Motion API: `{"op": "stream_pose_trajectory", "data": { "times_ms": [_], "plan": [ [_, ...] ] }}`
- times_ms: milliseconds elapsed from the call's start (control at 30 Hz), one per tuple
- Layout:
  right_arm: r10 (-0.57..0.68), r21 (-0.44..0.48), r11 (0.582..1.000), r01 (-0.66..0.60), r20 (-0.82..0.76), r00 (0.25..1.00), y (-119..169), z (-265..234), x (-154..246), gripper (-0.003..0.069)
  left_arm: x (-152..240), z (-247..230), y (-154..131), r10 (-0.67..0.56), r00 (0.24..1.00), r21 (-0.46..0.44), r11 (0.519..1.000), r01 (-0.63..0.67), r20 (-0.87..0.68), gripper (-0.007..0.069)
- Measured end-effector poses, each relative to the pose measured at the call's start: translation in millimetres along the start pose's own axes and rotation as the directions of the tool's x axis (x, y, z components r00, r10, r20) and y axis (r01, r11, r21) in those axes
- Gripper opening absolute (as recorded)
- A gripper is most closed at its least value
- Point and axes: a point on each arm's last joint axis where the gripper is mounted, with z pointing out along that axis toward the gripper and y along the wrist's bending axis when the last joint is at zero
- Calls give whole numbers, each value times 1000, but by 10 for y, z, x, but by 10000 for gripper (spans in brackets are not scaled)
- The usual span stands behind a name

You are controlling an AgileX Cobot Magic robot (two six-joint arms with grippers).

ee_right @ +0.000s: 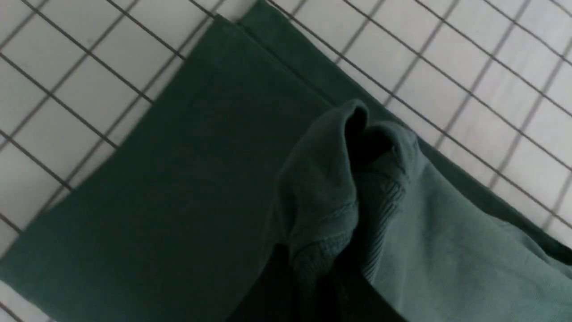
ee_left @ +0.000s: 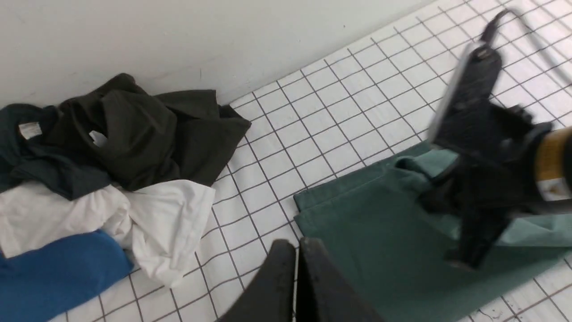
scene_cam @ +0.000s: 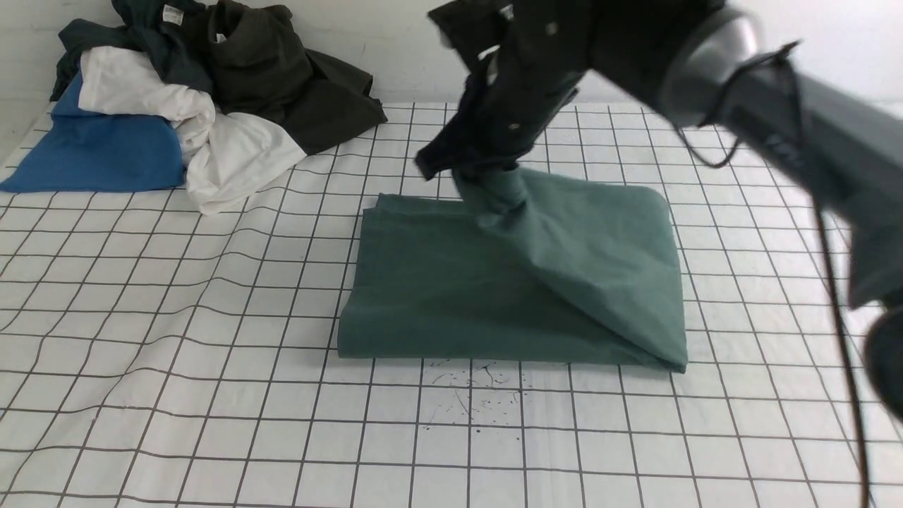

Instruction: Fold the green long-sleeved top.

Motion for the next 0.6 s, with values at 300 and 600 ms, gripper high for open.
{"op": "stream_pose_trajectory", "data": {
  "times_ms": [300, 600],
  "plan": [
    [108, -157, 982, -104, 19, 994, 265, 396, -103, 204, 685, -168, -176, -25, 983, -9, 1000, 24, -181, -8],
    [39, -194, 981, -9, 151, 988, 213, -456, -374, 385, 1514, -549, -387, -92, 956, -112, 992, 63, -279, -8]
  ]
}}
